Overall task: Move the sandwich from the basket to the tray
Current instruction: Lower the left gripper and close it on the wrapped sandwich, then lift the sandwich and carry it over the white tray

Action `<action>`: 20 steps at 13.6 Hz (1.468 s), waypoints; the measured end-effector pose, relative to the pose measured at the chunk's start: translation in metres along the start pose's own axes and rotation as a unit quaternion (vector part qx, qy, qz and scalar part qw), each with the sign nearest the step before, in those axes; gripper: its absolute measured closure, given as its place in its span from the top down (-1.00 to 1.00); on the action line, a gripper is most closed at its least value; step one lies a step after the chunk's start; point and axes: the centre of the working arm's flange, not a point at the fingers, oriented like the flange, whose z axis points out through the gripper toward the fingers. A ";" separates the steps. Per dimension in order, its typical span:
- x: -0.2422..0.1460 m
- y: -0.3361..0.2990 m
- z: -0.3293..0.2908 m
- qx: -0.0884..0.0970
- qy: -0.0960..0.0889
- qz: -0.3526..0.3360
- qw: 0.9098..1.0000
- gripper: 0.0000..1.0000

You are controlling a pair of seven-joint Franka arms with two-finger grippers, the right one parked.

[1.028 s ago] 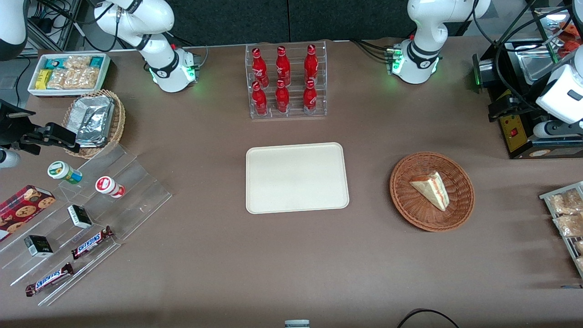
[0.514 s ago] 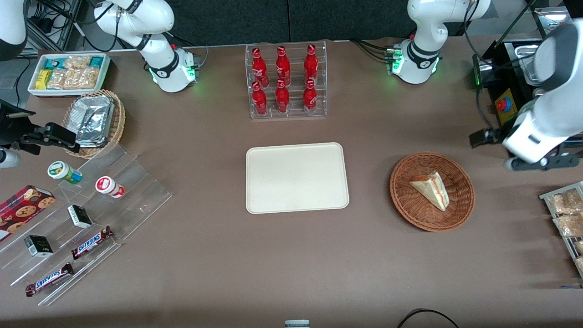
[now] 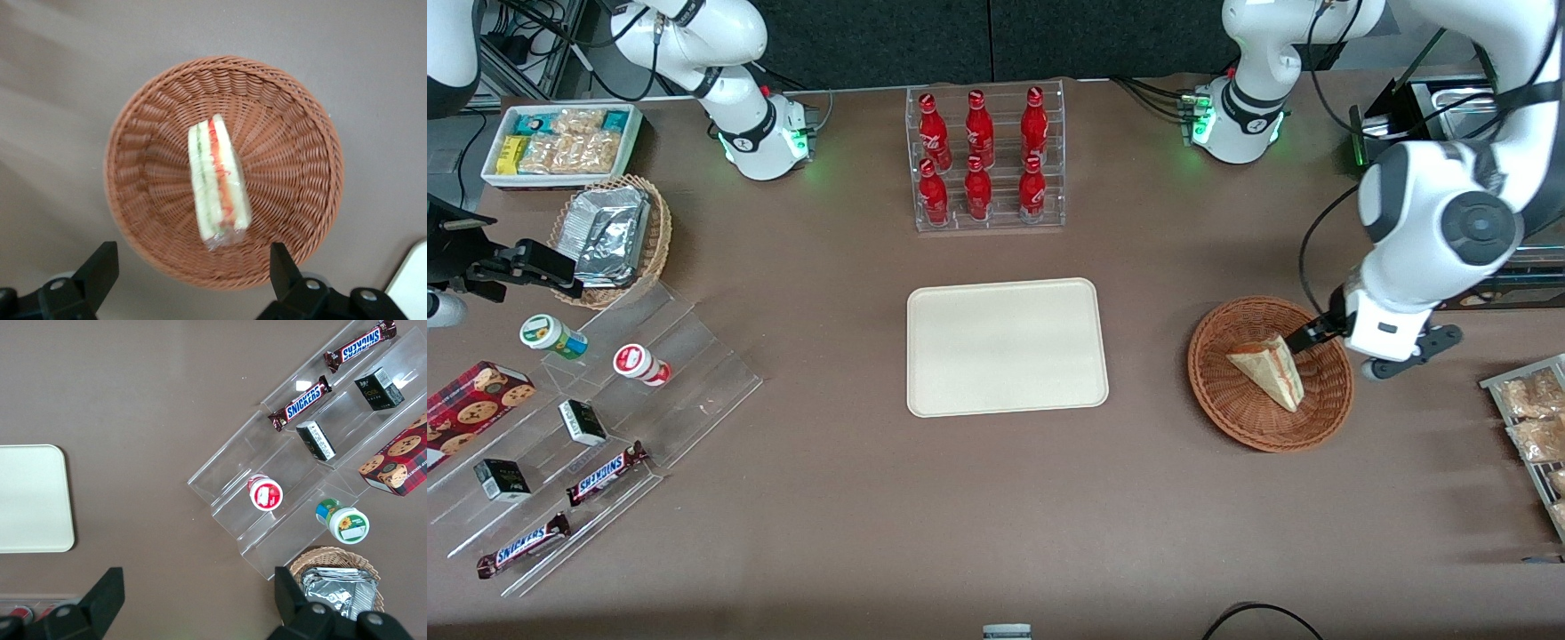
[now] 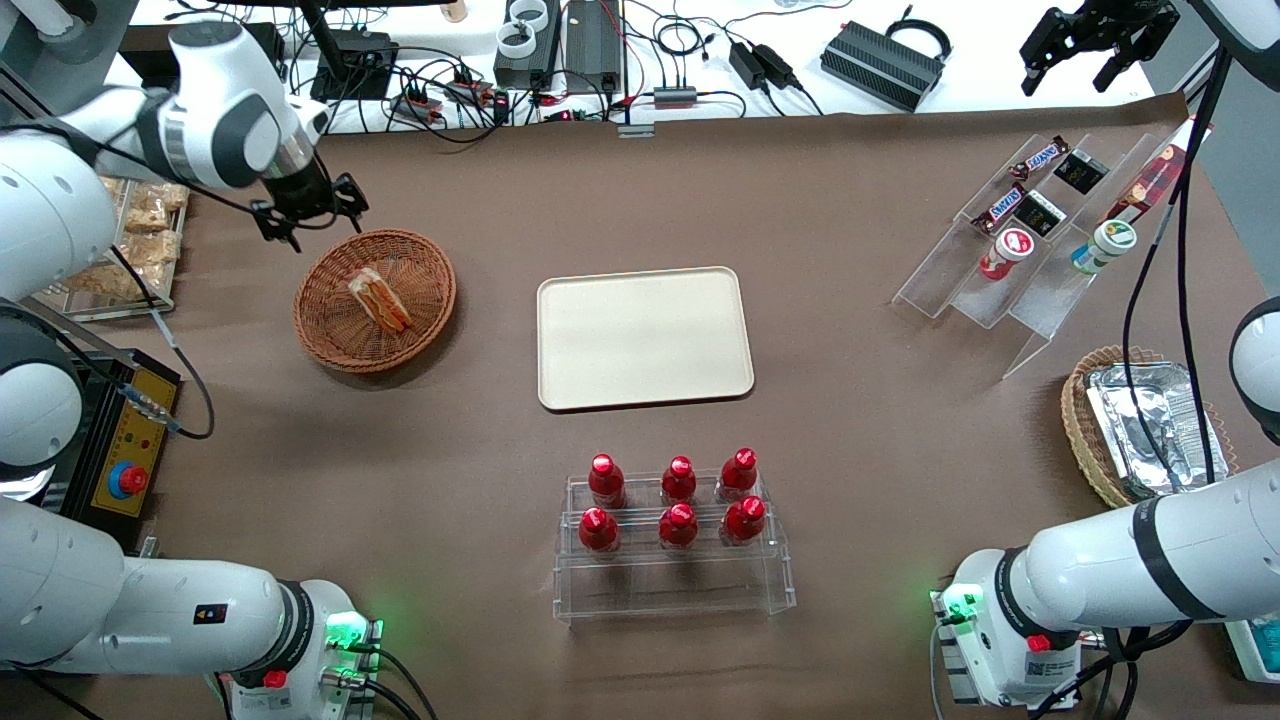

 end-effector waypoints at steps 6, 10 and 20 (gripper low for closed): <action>-0.011 0.004 0.070 -0.020 0.014 -0.051 0.998 1.00; -0.013 0.008 0.104 -0.023 0.012 -0.058 0.998 1.00; -0.013 0.008 0.107 -0.021 0.009 -0.064 0.998 -0.49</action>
